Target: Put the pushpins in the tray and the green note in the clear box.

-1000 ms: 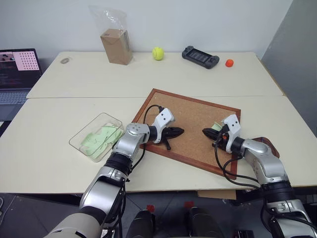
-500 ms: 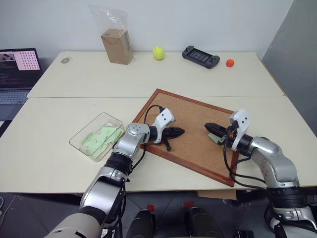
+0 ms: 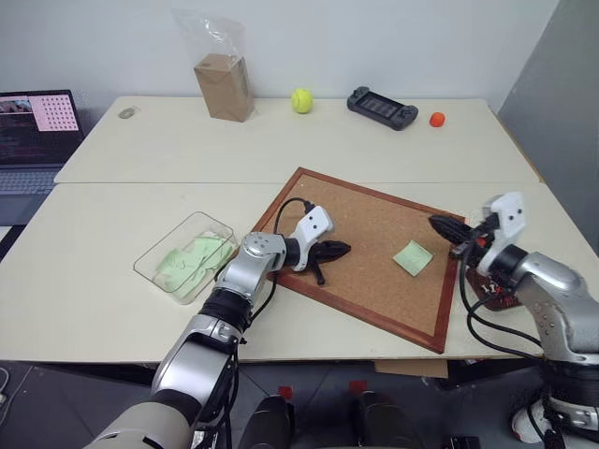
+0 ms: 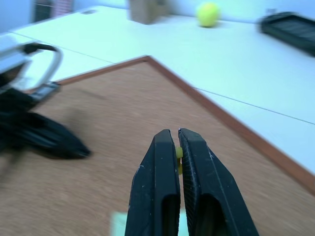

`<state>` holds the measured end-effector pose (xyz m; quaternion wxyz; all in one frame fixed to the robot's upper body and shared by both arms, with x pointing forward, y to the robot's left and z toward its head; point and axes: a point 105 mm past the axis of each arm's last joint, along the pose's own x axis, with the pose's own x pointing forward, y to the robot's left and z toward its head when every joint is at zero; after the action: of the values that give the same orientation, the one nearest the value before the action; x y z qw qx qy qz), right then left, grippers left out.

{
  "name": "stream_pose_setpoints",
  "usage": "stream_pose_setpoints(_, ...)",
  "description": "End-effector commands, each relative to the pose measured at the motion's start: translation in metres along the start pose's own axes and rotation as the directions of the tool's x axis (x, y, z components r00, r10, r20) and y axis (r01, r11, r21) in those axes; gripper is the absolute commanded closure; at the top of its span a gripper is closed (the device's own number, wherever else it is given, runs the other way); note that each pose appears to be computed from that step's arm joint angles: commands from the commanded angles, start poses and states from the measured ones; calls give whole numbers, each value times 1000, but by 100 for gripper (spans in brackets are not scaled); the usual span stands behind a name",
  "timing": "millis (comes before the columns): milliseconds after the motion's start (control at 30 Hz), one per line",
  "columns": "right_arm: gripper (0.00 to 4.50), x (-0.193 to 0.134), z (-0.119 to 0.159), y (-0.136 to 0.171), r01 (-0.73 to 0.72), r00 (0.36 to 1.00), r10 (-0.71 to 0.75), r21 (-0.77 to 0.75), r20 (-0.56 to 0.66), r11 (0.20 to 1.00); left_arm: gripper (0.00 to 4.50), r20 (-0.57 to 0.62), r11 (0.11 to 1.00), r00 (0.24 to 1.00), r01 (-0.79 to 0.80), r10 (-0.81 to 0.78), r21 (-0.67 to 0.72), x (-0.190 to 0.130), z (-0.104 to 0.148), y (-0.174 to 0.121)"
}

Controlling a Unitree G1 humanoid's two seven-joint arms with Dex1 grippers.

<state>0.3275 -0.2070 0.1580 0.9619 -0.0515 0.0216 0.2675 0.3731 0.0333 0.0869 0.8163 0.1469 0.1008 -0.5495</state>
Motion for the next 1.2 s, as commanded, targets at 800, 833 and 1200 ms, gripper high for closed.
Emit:
stream_pose_setpoints(800,444,-79,-51,-54,444,883,-409,125,-231,887,450,-76,1000,997,-19,18,-18,2,-20,4)
stream_pose_setpoints(833,444,-79,-51,-55,446,882,-411,126,-232,886,450,-76,1000,997,-19,17,-18,2,-20,4)
stream_pose_setpoints(1200,243,-80,-54,-58,457,874,-420,119,-243,882,450,-74,1000,997,-19,17,-22,1,-20,3)
